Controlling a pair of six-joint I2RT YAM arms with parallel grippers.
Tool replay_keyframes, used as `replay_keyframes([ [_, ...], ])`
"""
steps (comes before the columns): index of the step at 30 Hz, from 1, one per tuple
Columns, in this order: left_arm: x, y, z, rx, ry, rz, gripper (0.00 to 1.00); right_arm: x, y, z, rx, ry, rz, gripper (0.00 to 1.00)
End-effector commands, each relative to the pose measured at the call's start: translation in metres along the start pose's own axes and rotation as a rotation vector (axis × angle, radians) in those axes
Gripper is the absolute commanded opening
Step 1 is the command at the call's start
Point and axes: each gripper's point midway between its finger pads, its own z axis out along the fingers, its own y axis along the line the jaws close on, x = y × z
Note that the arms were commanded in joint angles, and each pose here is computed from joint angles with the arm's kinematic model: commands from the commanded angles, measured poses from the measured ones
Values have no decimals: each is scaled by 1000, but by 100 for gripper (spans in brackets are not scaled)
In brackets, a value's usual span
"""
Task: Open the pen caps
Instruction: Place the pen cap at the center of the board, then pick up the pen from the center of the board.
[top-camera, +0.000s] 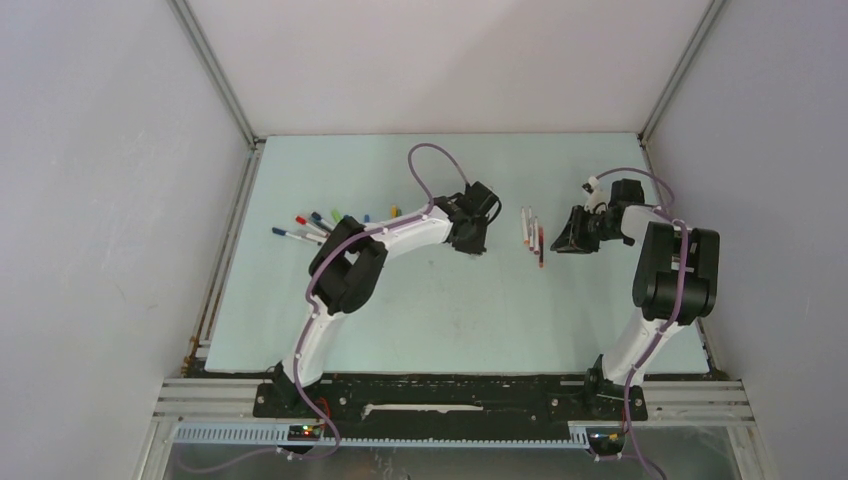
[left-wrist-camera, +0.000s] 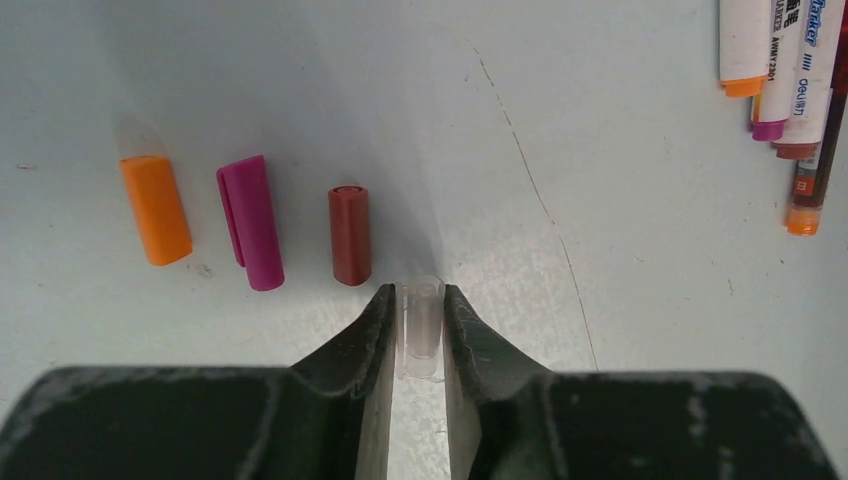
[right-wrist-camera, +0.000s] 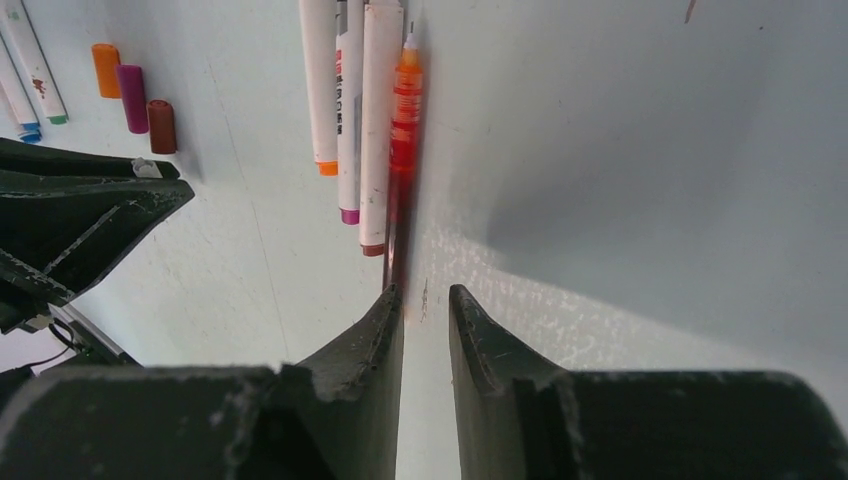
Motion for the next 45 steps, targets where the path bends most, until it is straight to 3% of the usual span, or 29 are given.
replay_keyframes([
  [1,-21,-10,-12,34,-46,8,26,-18,12,-9,-35,-41,-23,26],
  [9,-28,-14,-23,48,-62,13,38,-24,35,-30,-97,-79,-113,31],
  [14,-39,-17,-45,74,-106,16,40,-19,72,-61,-214,-84,-312,32],
  [22,-64,-13,-135,172,-389,44,53,-2,116,-109,-318,-146,-545,33],
  [31,-44,69,-205,-41,-650,23,64,23,141,-139,-414,-284,-726,36],
  [35,-33,109,-226,-148,-749,-2,82,26,144,-144,-433,-315,-755,37],
  [37,-28,124,-230,-161,-763,-20,88,26,144,-145,-440,-316,-755,38],
  [45,-24,165,-227,-102,-755,-181,90,29,147,-148,-449,-322,-775,50],
])
